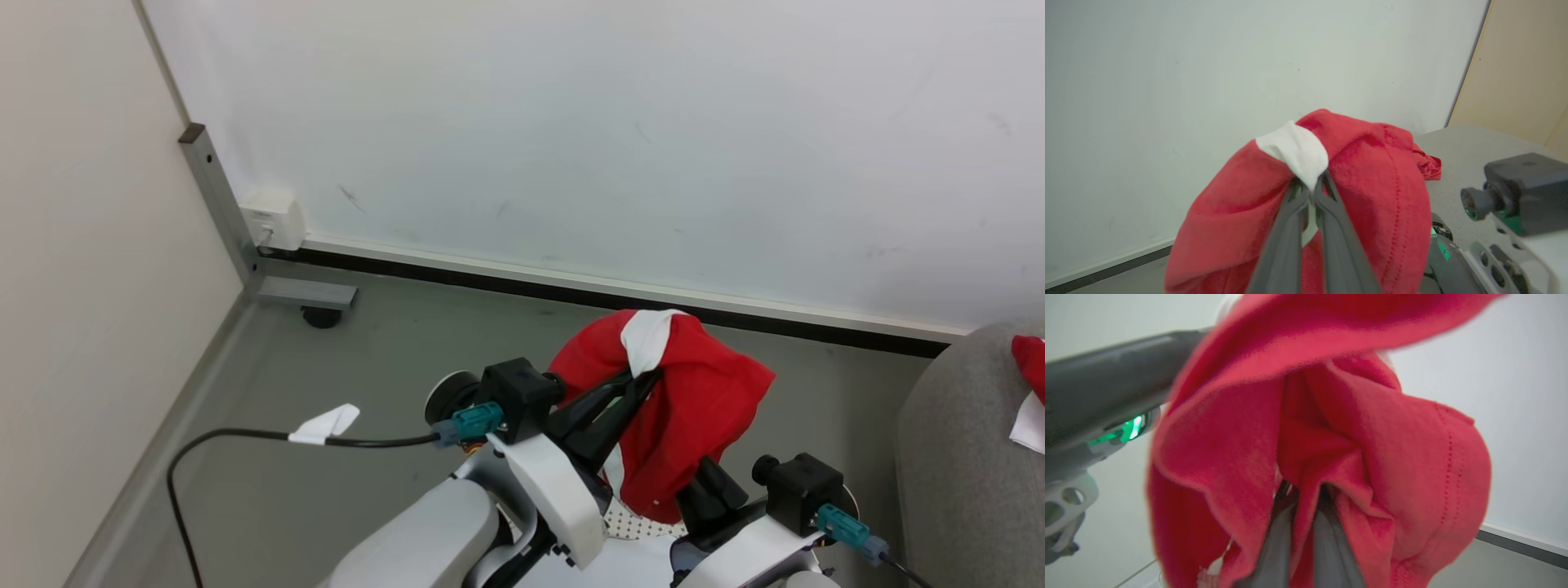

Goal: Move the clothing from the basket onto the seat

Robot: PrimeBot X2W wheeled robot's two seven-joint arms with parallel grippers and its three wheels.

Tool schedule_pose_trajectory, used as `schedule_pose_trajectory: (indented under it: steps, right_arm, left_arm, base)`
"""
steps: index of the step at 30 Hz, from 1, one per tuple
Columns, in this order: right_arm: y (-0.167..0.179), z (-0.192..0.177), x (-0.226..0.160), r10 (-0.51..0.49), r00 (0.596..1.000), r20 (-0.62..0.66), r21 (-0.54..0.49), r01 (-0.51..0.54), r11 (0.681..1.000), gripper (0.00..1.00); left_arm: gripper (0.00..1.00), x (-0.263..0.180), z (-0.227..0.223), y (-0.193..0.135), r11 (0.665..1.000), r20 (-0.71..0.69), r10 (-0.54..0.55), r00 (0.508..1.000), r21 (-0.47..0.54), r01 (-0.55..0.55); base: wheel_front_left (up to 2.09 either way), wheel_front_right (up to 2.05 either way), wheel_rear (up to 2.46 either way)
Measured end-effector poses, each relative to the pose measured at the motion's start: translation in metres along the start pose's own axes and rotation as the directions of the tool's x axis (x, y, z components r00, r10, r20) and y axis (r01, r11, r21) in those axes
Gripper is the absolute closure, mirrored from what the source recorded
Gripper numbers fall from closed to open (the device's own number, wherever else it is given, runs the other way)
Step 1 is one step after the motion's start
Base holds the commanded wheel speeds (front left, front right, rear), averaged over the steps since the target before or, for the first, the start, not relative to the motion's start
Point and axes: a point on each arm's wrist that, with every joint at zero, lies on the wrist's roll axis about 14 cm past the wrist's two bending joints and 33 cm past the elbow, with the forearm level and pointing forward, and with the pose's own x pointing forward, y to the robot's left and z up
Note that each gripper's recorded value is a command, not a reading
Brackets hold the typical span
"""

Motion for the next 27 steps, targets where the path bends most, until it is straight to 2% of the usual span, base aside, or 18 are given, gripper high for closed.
schedule_pose_trajectory:
  steps: [5, 6, 11, 12, 14, 22, 27]
  right_arm:
    - [-0.006, 0.008, -0.003, -0.019, 0.999, 0.027, -0.006, 0.019, 1.0, 1.0]
    - [-0.007, 0.009, -0.004, -0.025, 0.999, 0.03, -0.005, 0.026, 1.0, 1.0]
    - [-0.019, 0.015, -0.01, -0.065, 0.997, 0.048, -0.009, 0.065, 0.998, 1.0]
    - [-0.022, 0.017, -0.012, -0.075, 0.996, 0.055, -0.009, 0.075, 0.997, 1.0]
    - [-0.03, 0.022, -0.016, -0.099, 0.993, 0.07, -0.01, 0.1, 0.995, 1.0]
    - [-0.068, 0.043, -0.042, -0.216, 0.968, 0.128, -0.043, 0.223, 0.974, 1.0]
    - [-0.102, 0.063, -0.071, -0.31, 0.934, 0.18, -0.085, 0.329, 0.941, 1.0]
  left_arm:
    - [0.98, 0.002, -0.004, 0.001, 1.0, -0.005, 0.003, 1.0, -0.004, -0.003]
    - [0.9, 0.003, -0.005, 0.001, 1.0, -0.007, 0.004, 1.0, -0.003, -0.004]
    - [0.67, 0.007, -0.01, -0.001, 1.0, -0.017, -0.01, 1.0, -0.004, 0.01]
    - [0.57, 0.008, -0.011, -0.002, 1.0, -0.02, -0.014, 1.0, -0.004, 0.014]
    - [0.0, 0.01, -0.013, -0.004, 1.0, -0.027, -0.022, 0.999, -0.005, 0.022]
    - [0.0, 0.019, -0.028, -0.019, 0.997, -0.05, -0.075, 0.996, -0.029, 0.074]
    - [0.0, 0.029, -0.038, -0.036, 0.99, -0.056, -0.132, 0.99, -0.052, 0.129]
  base:
    - [0.0, 0.0, 0.0]
    - [0.0, 0.0, 0.0]
    - [0.0, 0.0, 0.0]
    - [0.0, 0.0, 0.0]
    - [0.0, 0.0, 0.0]
    - [0.0, 0.0, 0.0]
    - [0.0, 0.0, 0.0]
